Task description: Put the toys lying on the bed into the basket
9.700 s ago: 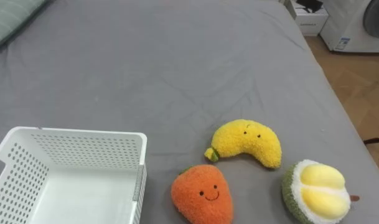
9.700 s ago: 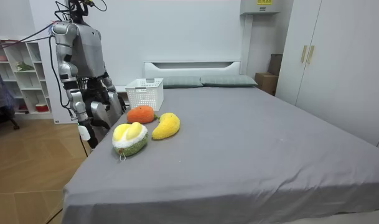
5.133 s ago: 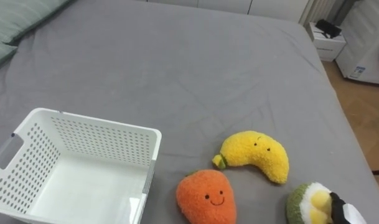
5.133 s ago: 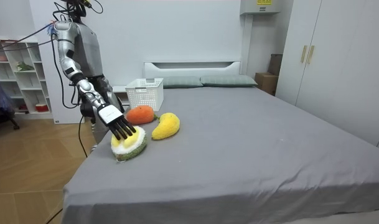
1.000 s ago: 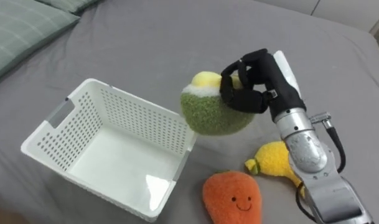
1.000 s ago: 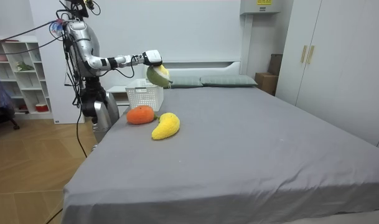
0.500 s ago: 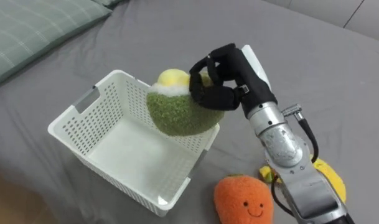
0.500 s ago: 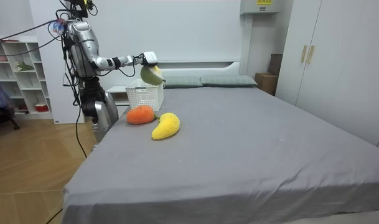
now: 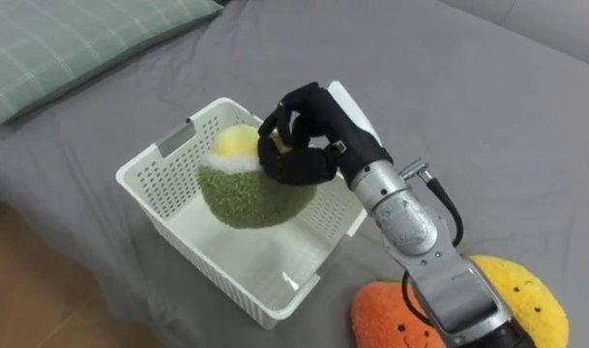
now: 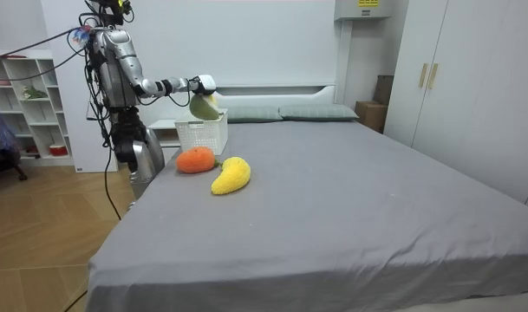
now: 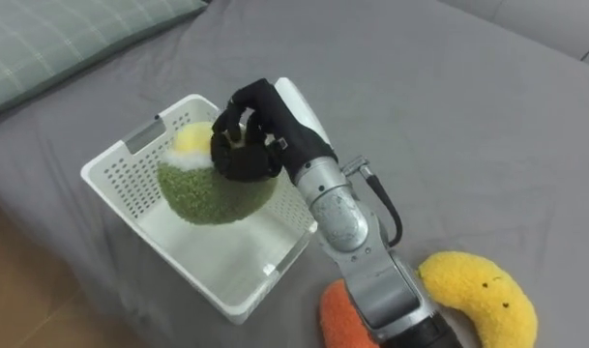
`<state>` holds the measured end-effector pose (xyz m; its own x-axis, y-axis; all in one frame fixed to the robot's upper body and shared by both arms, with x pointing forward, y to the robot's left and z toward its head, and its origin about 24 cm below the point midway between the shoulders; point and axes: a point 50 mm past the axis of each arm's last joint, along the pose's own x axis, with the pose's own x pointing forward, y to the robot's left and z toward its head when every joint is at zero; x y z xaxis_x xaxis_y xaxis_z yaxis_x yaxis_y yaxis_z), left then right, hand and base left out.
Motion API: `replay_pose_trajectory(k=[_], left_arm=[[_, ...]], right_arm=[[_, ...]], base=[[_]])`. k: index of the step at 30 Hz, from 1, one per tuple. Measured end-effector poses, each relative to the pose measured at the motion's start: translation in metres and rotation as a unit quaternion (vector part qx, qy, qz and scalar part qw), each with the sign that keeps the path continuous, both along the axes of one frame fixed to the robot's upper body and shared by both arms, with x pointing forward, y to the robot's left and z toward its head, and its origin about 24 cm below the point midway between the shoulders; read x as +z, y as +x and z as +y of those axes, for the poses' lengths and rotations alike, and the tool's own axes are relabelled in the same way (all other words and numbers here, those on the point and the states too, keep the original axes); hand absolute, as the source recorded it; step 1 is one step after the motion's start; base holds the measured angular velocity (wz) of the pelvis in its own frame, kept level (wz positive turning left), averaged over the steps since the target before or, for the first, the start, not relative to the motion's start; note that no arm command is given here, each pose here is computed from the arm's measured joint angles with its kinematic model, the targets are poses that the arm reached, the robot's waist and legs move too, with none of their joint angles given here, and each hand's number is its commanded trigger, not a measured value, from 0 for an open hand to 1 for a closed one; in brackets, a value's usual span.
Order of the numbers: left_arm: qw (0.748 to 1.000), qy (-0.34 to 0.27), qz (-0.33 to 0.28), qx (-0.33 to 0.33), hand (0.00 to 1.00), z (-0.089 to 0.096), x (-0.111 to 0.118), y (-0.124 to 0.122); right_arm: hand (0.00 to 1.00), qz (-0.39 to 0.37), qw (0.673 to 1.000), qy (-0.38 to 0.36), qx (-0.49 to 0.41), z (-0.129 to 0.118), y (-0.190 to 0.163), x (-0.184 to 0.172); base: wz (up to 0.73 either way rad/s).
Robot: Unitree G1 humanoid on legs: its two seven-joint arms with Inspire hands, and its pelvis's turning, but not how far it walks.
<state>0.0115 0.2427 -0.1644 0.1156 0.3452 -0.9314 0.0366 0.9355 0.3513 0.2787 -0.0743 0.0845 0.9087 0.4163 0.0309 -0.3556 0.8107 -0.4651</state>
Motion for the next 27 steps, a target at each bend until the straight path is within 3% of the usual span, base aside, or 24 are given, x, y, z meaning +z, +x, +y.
replay_pose_trajectory(k=[27], left_arm=[[0.999, 0.019, -0.037, -0.017, 0.0, 0.002, 0.003, 0.021]], right_arm=[[0.0, 0.017, 1.0, -0.001, -0.021, -0.01, 0.004, -0.009]], base=[[0.0]])
